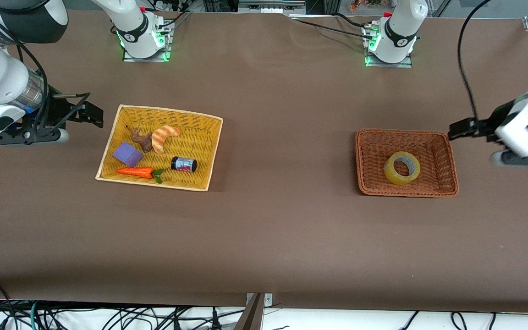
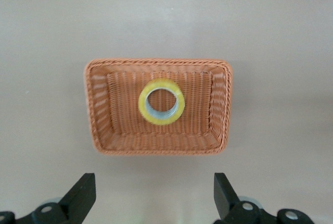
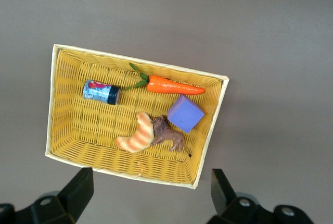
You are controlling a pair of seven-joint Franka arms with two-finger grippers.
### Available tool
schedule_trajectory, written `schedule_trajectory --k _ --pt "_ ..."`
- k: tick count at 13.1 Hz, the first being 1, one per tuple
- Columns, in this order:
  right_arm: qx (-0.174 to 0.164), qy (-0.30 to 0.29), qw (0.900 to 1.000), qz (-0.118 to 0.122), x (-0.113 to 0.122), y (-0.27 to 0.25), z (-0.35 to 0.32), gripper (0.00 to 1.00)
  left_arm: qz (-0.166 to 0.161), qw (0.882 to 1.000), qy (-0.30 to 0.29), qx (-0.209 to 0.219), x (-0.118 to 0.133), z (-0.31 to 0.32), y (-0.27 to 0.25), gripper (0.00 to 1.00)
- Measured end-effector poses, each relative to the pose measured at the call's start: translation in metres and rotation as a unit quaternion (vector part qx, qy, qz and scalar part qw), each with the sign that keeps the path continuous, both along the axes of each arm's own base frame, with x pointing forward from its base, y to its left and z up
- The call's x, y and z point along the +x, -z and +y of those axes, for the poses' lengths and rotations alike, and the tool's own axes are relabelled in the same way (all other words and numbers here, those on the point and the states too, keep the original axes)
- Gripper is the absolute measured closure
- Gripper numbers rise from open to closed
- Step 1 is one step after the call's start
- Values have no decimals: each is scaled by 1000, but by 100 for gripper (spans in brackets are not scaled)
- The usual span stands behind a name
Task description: Transfer tape with both arms
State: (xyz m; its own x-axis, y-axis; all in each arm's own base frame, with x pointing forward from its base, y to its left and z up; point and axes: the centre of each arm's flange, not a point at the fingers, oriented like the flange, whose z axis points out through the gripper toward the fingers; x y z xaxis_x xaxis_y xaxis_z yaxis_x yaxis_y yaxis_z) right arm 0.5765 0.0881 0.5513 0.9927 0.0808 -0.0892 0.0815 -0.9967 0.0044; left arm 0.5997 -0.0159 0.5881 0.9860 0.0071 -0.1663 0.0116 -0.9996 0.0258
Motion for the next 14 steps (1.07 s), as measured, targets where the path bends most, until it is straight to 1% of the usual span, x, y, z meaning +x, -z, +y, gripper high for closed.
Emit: schedule_trajectory --k 1,3,5,9,14 --pt "0 0 1000 0 0 0 0 0 4 1000 -5 0 -12 7 -14 0" --pt "0 0 1000 0 0 0 0 0 30 1000 -3 -1 -29 6 -24 0" --pt "0 0 1000 0 0 0 0 0 43 999 6 -1 -29 -4 -11 0" --pt "0 0 1000 0 0 0 0 0 20 1000 8 -1 -19 -10 17 0" --pt "0 0 1000 0 0 0 0 0 17 1000 10 -2 -19 -12 19 0"
